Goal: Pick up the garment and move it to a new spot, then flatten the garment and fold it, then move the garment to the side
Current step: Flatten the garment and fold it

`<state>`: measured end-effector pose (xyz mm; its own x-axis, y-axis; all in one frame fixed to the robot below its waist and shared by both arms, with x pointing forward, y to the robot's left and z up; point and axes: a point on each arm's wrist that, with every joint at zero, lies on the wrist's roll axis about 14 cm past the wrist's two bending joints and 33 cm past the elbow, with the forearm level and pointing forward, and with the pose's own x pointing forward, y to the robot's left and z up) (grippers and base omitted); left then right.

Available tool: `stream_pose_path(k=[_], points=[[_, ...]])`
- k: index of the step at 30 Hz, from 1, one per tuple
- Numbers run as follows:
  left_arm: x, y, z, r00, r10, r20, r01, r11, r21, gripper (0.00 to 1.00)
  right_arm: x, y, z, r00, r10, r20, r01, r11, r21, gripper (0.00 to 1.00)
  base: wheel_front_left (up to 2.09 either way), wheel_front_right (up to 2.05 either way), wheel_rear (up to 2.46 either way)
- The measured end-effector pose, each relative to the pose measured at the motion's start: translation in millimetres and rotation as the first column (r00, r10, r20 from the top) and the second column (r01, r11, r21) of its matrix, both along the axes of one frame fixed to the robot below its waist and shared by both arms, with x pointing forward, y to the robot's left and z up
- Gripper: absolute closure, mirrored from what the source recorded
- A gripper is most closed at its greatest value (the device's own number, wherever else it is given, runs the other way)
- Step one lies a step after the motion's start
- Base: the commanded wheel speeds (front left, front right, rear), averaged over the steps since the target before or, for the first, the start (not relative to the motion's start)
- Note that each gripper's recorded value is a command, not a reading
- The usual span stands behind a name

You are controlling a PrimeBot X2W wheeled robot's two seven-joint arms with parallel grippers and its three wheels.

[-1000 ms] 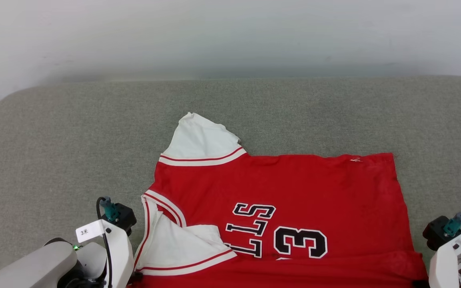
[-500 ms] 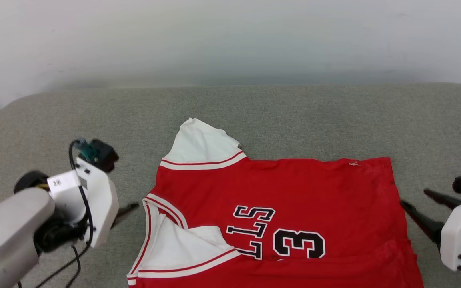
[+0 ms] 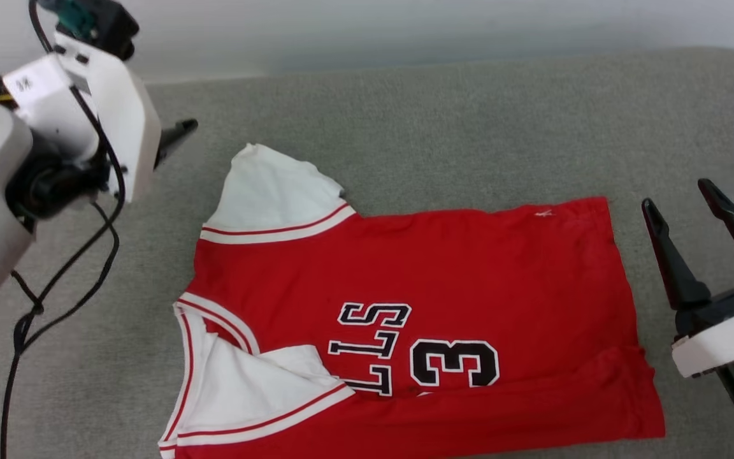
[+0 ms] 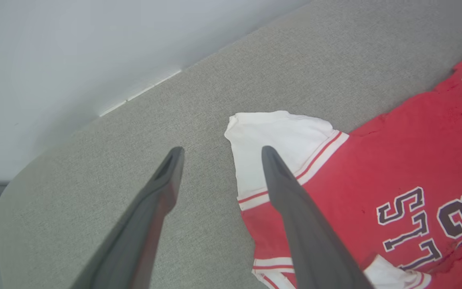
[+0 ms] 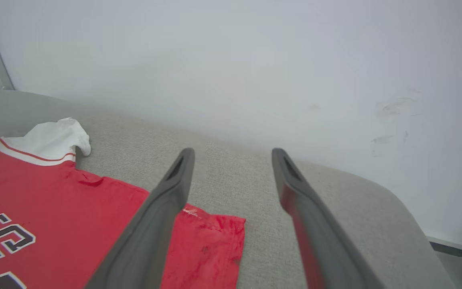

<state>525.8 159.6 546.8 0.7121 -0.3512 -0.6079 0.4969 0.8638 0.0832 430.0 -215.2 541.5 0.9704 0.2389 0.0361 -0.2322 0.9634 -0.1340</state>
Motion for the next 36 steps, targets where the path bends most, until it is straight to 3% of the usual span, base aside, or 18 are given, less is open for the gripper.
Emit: stream_pose_path(k=[6, 11, 20, 24, 25, 26, 31, 36], points=[[45.0, -17.3, -22.8, 0.989, 0.023, -0.149, -0.024, 1.0, -0.005, 0.0, 0.6, 5.9, -12.9, 0.999, -0.046, -0.007, 0.046, 0.999, 0.014, 0.0, 0.0, 0.0, 0.0], [62.5, -26.0, -69.4, 0.946, 0.028, -0.322, -0.003, 0.997, 0.076, 0.0, 6.8, 1.1, -29.7, 0.996, -0.079, -0.047, 0.079, 0.997, -0.002, 0.0, 0.0, 0.0, 0.0], [65.6, -29.7, -163.8, 0.864, 0.047, -0.501, 0.061, 0.979, 0.196, 0.0, 18.4, -9.3, -61.5, 0.986, -0.117, -0.12, 0.115, 0.993, -0.017, 0.0, 0.0, 0.0, 0.0], [66.0, -33.0, -180.4, 0.846, 0.043, -0.532, 0.065, 0.981, 0.183, 0.0, 21.9, -11.8, -68.6, 0.984, -0.122, -0.134, 0.12, 0.993, -0.023, 0.0, 0.0, 0.0, 0.0], [65.0, -32.6, -181.9, 0.843, 0.04, -0.536, 0.071, 0.98, 0.184, 0.82, 22.1, -13.0, -69.9, 0.983, -0.124, -0.137, 0.121, 0.992, -0.026, 0.0, 0.0, 0.0, 0.0], [64.3, -32.0, -181.4, 0.843, 0.04, -0.536, 0.071, 0.98, 0.186, 1.0, 22.5, -13.4, -69.6, 0.983, -0.122, -0.137, 0.119, 0.992, -0.03, 0.0, 0.0, 0.0, 0.0], [57.0, -38.6, -171.8, 0.86, 0.0, -0.51, 0.106, 0.978, 0.178, 1.0, 33.9, -18.5, -45.4, 0.992, -0.095, -0.083, 0.086, 0.991, -0.098, 0.0, 0.0, 0.0, 0.0], [52.7, -38.7, -146.4, 0.903, -0.039, -0.427, 0.138, 0.969, 0.204, 1.0, 51.0, -14.7, -19.4, 0.991, -0.032, -0.127, -0.003, 0.964, -0.267, 0.0, 0.0, 0.0, 0.0]])
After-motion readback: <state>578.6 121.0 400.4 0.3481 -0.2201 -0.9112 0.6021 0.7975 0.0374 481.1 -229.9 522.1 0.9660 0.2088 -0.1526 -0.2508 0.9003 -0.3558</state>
